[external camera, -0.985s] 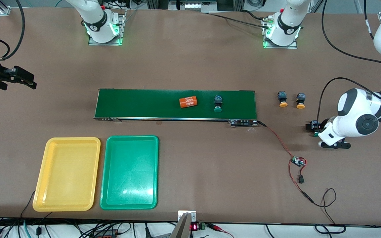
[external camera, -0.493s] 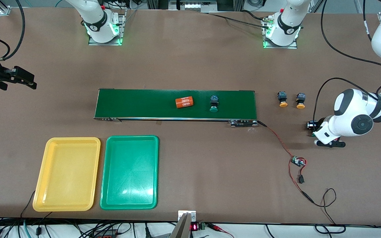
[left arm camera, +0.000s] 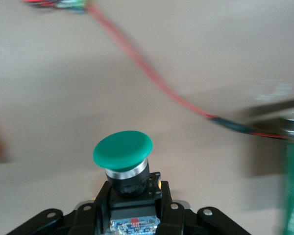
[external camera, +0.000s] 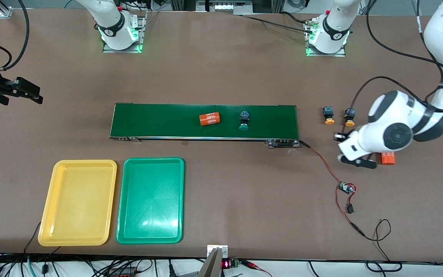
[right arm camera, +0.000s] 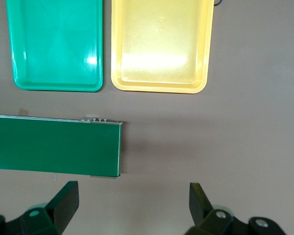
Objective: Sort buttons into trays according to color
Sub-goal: 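Grasp the second green button with the left gripper and place it on the belt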
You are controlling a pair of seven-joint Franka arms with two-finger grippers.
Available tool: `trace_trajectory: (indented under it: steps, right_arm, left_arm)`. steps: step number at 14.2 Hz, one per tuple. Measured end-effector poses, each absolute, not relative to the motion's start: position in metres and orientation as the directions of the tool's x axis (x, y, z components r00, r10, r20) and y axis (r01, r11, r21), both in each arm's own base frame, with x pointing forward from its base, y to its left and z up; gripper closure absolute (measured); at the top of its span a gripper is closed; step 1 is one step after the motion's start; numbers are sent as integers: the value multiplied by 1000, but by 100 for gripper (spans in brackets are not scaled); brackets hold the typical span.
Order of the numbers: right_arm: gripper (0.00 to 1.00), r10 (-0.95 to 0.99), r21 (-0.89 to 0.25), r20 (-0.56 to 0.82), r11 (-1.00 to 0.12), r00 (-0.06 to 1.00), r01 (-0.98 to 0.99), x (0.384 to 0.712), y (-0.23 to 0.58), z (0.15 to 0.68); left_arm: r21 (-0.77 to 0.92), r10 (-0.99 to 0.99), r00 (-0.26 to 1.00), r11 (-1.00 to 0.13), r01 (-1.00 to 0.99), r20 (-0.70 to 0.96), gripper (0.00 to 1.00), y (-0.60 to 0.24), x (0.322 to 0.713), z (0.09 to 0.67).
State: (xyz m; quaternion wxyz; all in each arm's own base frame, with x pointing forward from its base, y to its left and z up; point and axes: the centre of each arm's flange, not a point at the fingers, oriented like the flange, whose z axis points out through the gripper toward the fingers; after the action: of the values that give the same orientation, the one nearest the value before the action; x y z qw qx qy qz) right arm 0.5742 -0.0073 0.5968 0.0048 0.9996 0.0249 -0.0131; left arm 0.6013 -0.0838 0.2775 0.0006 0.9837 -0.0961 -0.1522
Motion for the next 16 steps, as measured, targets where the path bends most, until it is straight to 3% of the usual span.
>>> trace_trajectory:
  steps: [7, 13, 14, 16]
  right_arm:
    - [0, 49, 9, -33, -999, 998, 50, 576, -7, 592]
    - [0, 47, 10, -41, -999, 998, 47, 579, -9, 586]
    - [0, 47, 10, -43, -999, 998, 47, 580, -9, 585]
    - [0, 45, 10, -44, -999, 998, 45, 580, -10, 585]
  left_arm:
    - [56, -170, 928, -985, -161, -330, 59, -270, 544, 269]
    - [74, -141, 930, -990, -123, -339, 58, -296, 526, 248]
    - [68, -124, 931, -992, -107, -344, 54, -297, 525, 246]
    - [59, -95, 934, -995, -80, -344, 36, -296, 526, 248]
